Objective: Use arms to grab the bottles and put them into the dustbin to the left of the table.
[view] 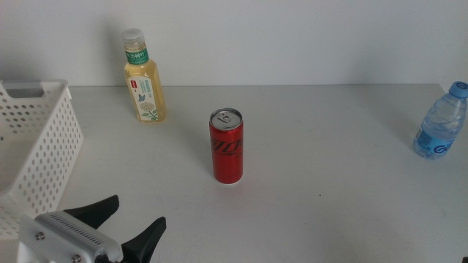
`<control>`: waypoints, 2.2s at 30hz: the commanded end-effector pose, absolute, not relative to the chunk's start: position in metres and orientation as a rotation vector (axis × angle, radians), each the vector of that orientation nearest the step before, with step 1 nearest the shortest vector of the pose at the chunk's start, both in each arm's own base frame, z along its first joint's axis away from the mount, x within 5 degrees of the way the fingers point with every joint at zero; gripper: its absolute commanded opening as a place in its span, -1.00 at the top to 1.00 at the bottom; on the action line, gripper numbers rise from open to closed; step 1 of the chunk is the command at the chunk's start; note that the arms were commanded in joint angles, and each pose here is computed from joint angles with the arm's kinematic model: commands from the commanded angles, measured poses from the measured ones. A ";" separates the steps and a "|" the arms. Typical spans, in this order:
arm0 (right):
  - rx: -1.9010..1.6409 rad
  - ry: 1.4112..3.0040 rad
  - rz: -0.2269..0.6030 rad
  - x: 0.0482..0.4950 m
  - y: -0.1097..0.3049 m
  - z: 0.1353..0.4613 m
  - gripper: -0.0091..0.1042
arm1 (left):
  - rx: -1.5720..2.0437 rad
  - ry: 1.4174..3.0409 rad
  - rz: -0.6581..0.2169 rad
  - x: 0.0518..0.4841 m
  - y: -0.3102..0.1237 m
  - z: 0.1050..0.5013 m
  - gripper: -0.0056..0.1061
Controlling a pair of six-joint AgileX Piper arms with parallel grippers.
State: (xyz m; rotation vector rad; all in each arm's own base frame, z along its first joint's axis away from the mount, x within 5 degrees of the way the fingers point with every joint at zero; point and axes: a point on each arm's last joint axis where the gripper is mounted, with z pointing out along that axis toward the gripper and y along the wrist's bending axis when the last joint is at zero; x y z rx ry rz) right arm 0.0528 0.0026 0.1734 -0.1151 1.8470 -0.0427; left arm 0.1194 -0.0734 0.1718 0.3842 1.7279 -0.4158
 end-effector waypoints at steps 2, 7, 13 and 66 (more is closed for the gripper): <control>-0.116 1.755 -0.068 0.053 0.002 0.182 -0.82 | 0.352 1.524 -0.421 0.127 -0.078 0.182 -0.77; -0.116 1.755 -0.068 0.053 0.002 0.182 -0.82 | 0.324 1.527 -0.437 0.132 -0.081 0.175 -0.77; -0.116 1.755 -0.068 0.053 0.002 0.182 -0.82 | 0.324 1.568 -0.416 0.134 -0.081 0.168 -0.77; -0.116 1.755 -0.068 0.053 0.002 0.182 -0.82 | 0.441 1.564 -0.520 0.281 -0.159 0.175 -0.77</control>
